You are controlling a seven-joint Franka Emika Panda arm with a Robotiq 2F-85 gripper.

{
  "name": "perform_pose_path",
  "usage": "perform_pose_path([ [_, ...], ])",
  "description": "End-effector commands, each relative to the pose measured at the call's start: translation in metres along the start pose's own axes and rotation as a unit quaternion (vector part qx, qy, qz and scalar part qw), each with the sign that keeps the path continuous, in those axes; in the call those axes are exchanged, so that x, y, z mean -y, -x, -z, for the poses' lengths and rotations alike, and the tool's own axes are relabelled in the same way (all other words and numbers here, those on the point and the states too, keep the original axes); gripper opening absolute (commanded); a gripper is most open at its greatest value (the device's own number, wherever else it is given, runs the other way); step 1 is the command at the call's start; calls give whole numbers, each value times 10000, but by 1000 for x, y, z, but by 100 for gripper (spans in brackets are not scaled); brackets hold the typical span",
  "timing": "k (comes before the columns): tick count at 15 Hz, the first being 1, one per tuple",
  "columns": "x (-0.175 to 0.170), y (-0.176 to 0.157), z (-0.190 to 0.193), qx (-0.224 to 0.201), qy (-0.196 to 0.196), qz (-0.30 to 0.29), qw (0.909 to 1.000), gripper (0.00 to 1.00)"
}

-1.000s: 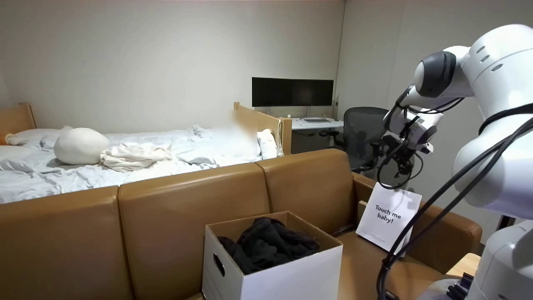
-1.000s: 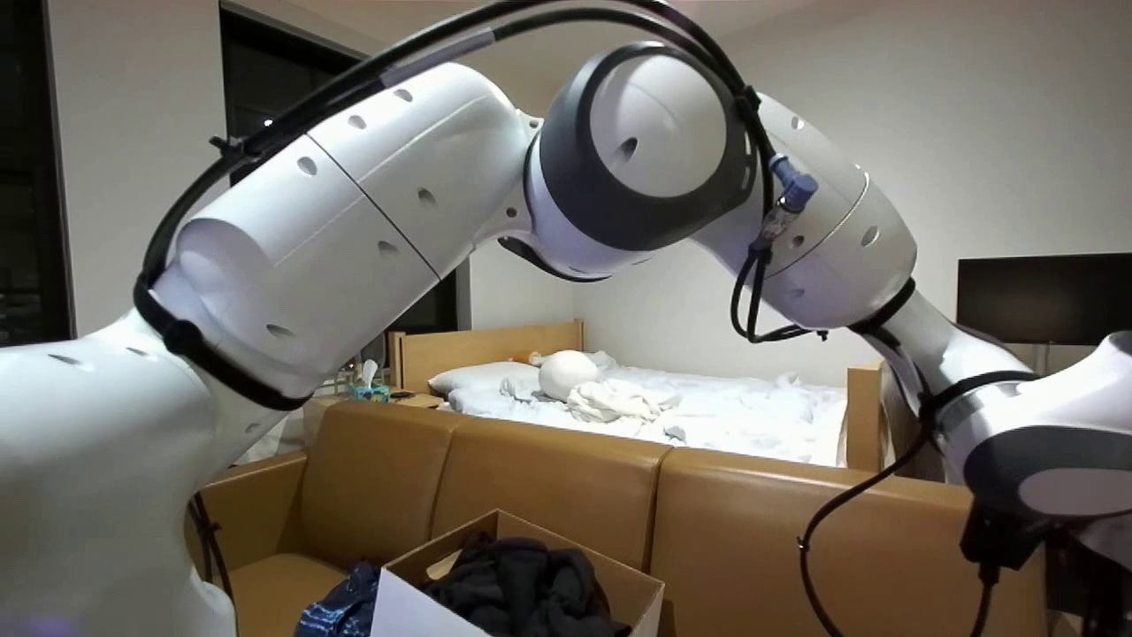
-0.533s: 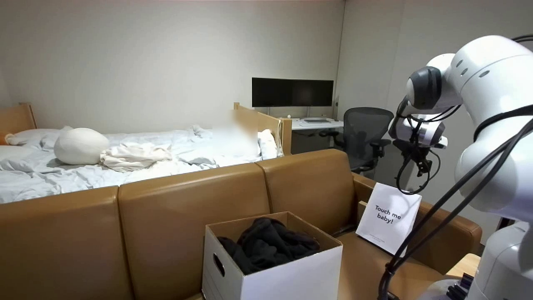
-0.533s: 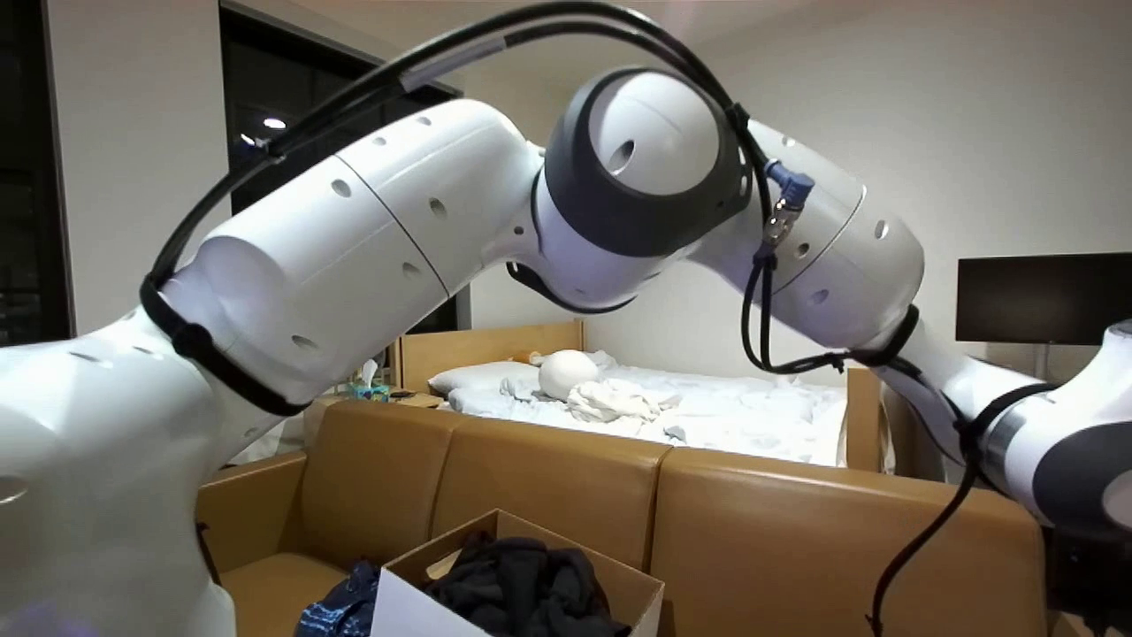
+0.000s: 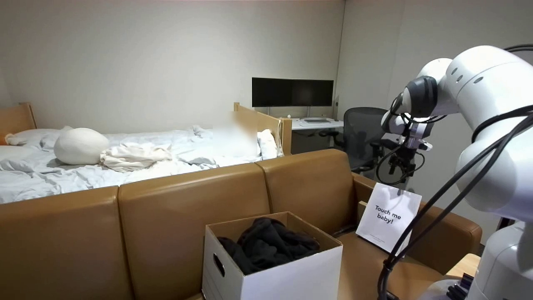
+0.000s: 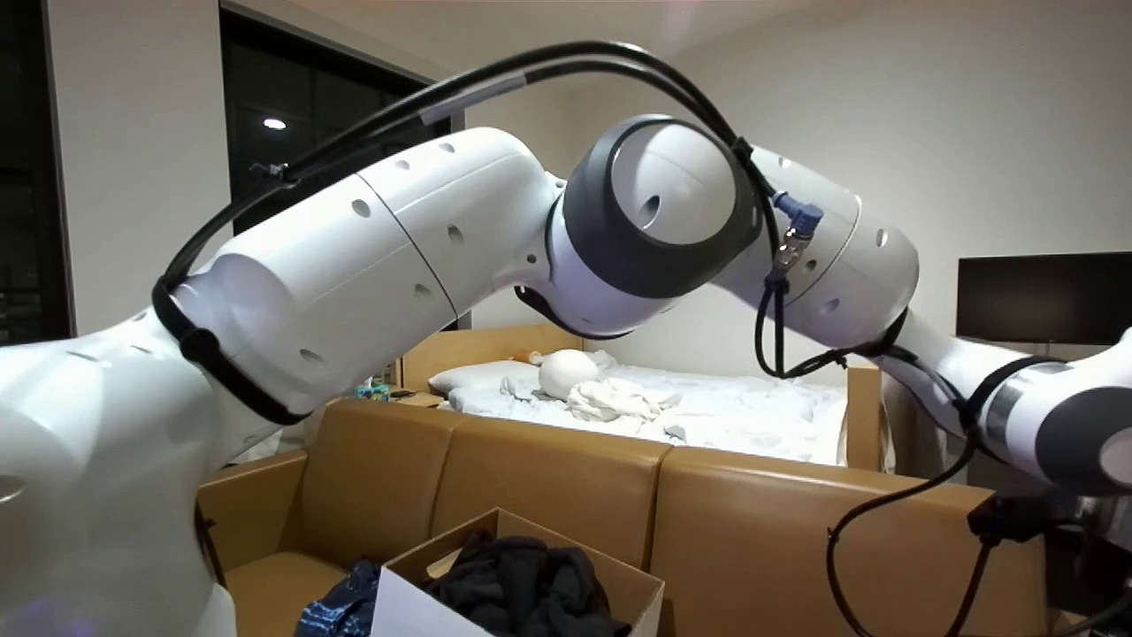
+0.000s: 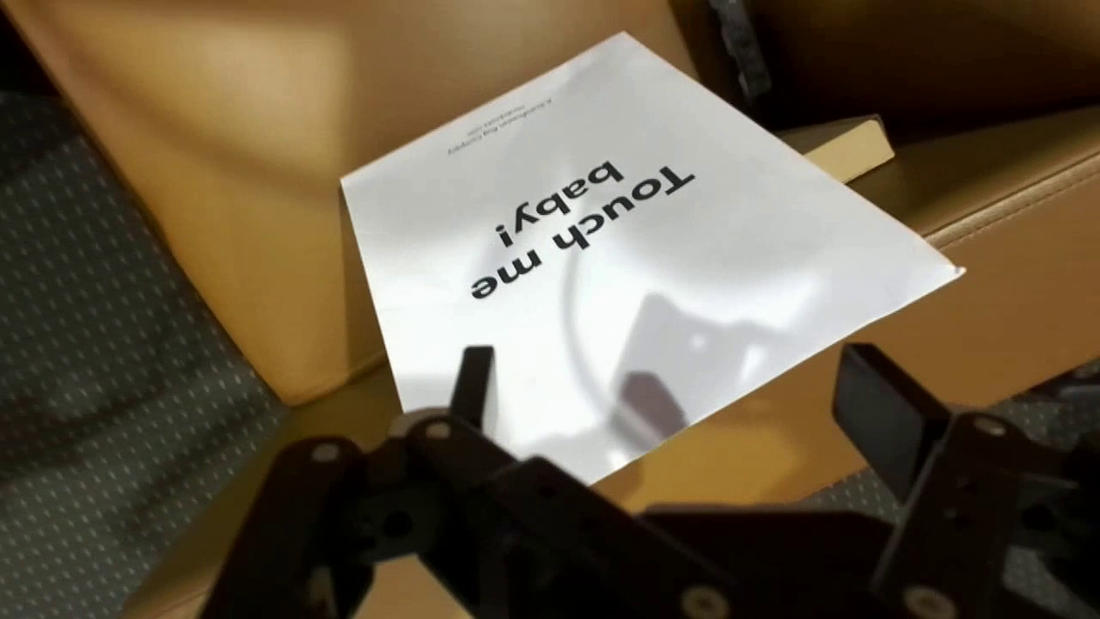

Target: Put the white paper bag in the box

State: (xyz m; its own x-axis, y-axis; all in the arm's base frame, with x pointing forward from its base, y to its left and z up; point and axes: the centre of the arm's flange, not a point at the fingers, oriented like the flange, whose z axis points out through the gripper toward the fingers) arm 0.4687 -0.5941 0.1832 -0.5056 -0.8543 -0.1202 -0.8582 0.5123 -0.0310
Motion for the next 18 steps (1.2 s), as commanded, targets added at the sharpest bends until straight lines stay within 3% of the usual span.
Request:
perform_pose_path([
  [1,29,-33,7,613,175,-750,9951,100],
  [4,33,-47,-15,1033,456,-1335,9846,100],
  [7,33,-48,-43,1434,436,-1988,9685,100],
  [11,40,-37,-57,1800,-374,-2487,9510,100],
  [15,54,-37,-59,1595,-1330,-2947,9327,100],
  [18,54,-39,-74,1116,-1239,-3248,9310,100],
])
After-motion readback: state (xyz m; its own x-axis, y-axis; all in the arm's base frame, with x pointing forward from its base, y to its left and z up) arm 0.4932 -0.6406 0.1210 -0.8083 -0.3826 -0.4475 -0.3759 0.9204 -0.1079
